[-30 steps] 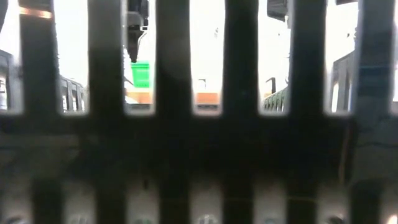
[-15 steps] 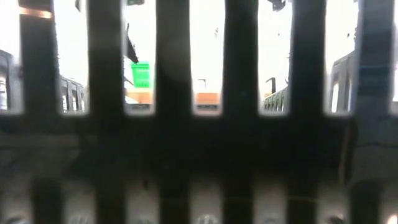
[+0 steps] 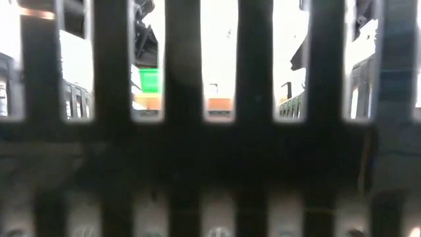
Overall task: Stack baskets on shelf by color
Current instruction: Stack the top left orange bin on the shelf
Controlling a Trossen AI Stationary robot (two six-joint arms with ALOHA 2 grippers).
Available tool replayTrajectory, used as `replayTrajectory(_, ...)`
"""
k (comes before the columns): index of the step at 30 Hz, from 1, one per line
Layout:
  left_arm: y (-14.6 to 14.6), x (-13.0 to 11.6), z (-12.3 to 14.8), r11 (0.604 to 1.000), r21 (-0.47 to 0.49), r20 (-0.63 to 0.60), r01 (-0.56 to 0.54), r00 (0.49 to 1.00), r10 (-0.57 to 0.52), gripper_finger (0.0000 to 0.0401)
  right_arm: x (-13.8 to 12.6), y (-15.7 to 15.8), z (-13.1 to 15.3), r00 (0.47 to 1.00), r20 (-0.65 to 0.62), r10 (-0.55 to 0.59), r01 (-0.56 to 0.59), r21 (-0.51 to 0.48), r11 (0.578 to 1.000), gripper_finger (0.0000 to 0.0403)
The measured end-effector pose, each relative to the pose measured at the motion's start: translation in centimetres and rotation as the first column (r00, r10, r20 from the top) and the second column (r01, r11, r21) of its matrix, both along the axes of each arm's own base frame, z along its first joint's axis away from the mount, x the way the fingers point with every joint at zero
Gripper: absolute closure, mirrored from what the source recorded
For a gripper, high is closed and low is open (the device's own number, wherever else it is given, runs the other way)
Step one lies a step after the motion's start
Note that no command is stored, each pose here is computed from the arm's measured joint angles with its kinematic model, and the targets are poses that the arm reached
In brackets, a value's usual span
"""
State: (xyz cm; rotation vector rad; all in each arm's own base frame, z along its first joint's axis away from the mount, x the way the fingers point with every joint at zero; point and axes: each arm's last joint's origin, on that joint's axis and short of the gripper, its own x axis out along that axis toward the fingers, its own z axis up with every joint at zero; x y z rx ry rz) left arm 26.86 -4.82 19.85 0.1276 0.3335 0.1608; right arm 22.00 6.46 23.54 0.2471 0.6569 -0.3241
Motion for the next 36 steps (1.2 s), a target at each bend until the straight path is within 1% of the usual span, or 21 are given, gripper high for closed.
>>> replayTrajectory(3, -0.5, -0.2, -1.1, 0.995, 0.033, -0.085, 0.091, 0.992, -0.088, 0.0338, 0.1, 0.0, 1.0, 0.997, 0.075, -0.001, 0.0, 0.024, 1.0, 0.027)
replayTrajectory(5, -1.2, -0.6, -1.8, 0.972, 0.092, -0.187, 0.214, 0.963, -0.194, 0.0338, 0.1, 0.0, 1.0, 0.997, 0.079, 0.003, -0.005, 0.019, 1.0, 0.0274)
replayTrajectory(7, -1.9, -1.2, -2.6, 0.919, 0.172, -0.324, 0.356, 0.901, -0.288, 0.0338, 0.1, 0.0, 0.9, 0.998, 0.067, 0.014, -0.014, 0.003, 1.0, 0.0276)
replayTrajectory(8, -2.2, -1.5, -2.9, 0.889, 0.208, -0.383, 0.408, 0.87, -0.309, 0.0338, 0.1, 0.0, 0.9, 0.998, 0.062, 0.015, -0.015, -0.001, 1.0, 0.0278)
replayTrajectory(9, -2.5, -1.7, -2.9, 0.864, 0.233, -0.42, 0.446, 0.847, -0.324, 0.0338, 0.1, 0.0, 0.8, 0.998, 0.061, 0.014, -0.014, -0.002, 1.0, 0.0278)
replayTrajectory(10, -2.8, -1.6, -2.6, 0.849, 0.246, -0.437, 0.469, 0.835, -0.335, 0.0338, 0.1, 0.0, 0.8, 0.998, 0.059, 0.012, -0.012, -0.001, 1.0, 0.0279)
replayTrajectory(12, -3.2, -1.3, -1.7, 0.841, 0.246, -0.439, 0.482, 0.829, -0.347, 0.0338, 0.1, 0.0, 0.6, 0.999, 0.046, 0.012, -0.011, -0.004, 1.0, 0.0279)
replayTrajectory(15, -3.5, -0.9, -0.9, 0.843, 0.221, -0.472, 0.49, 0.81, -0.347, 0.0338, 0.1, 0.0, 0.7, 0.999, 0.048, 0.015, -0.015, -0.01, 1.0, 0.0279)
replayTrajectory(19, -3.8, -1.2, -0.6, 0.82, 0.213, -0.559, 0.532, 0.754, -0.344, 0.0338, 0.2, -0.5, 0.7, 0.999, 0.038, 0.022, -0.02, -0.04, 0.999, 0.0279)
replayTrajectory(21, -3.9, -1.5, -0.7, 0.824, 0.202, -0.59, 0.529, 0.737, -0.329, 0.0332, 0.3, -0.7, 0.6, 0.999, 0.032, 0.024, -0.022, -0.048, 0.999, 0.0279)
replayTrajectory(23, -4.1, -1.4, -1.0, 0.825, 0.196, -0.607, 0.53, 0.726, -0.323, 0.0317, 0.2, -0.8, 0.6, 0.999, 0.015, 0.039, -0.038, -0.049, 0.998, 0.0279)
replayTrajectory(25, -4.3, -1.4, -1.2, 0.812, 0.204, -0.618, 0.547, 0.716, -0.326, 0.0295, 0.2, -0.8, 0.5, 0.999, 0.01, 0.045, -0.044, -0.046, 0.998, 0.0279)
replayTrajectory(28, -4.7, -0.9, -1.5, 0.791, 0.231, -0.612, 0.566, 0.717, -0.334, 0.0256, 0.2, -0.8, 0.5, 0.999, 0.008, 0.045, -0.045, -0.046, 0.998, 0.0279)
replayTrajectory(30, -4.8, -1.0, -2.4, 0.779, 0.225, -0.653, 0.586, 0.684, -0.325, 0.0232, 0.3, -0.8, 0.5, 0.999, 0.012, 0.044, -0.044, -0.046, 0.998, 0.0279)
replayTrajectory(31, -4.8, -0.8, -2.9, 0.775, 0.226, -0.665, 0.59, 0.675, -0.32, 0.0221, 0.2, -0.8, 0.5, 0.999, 0.013, 0.043, -0.042, -0.044, 0.998, 0.0279)
replayTrajectory(32, -4.9, -0.5, -3.3, 0.768, 0.231, -0.669, 0.597, 0.671, -0.321, 0.0213, 0.3, -0.8, 0.6, 0.999, 0.014, 0.043, -0.042, -0.044, 0.998, 0.0279)
replayTrajectory(33, -5.0, -0.4, -3.8, 0.76, 0.229, -0.686, 0.609, 0.654, -0.318, 0.0207, 0.3, -0.8, 0.5, 0.999, 0.013, 0.043, -0.042, -0.044, 0.998, 0.0279)
replayTrajectory(35, -5.0, -0.3, -4.6, 0.758, 0.222, -0.714, 0.613, 0.632, -0.301, 0.0201, 0.3, -0.8, 0.6, 0.999, 0.02, 0.042, -0.041, -0.042, 0.998, 0.0279)
replayTrajectory(36, -5.1, 0.0, -4.7, 0.763, 0.222, -0.716, 0.607, 0.633, -0.295, 0.0201, 0.3, -0.8, 0.6, 0.999, 0.023, 0.042, -0.041, -0.042, 0.998, 0.0279)
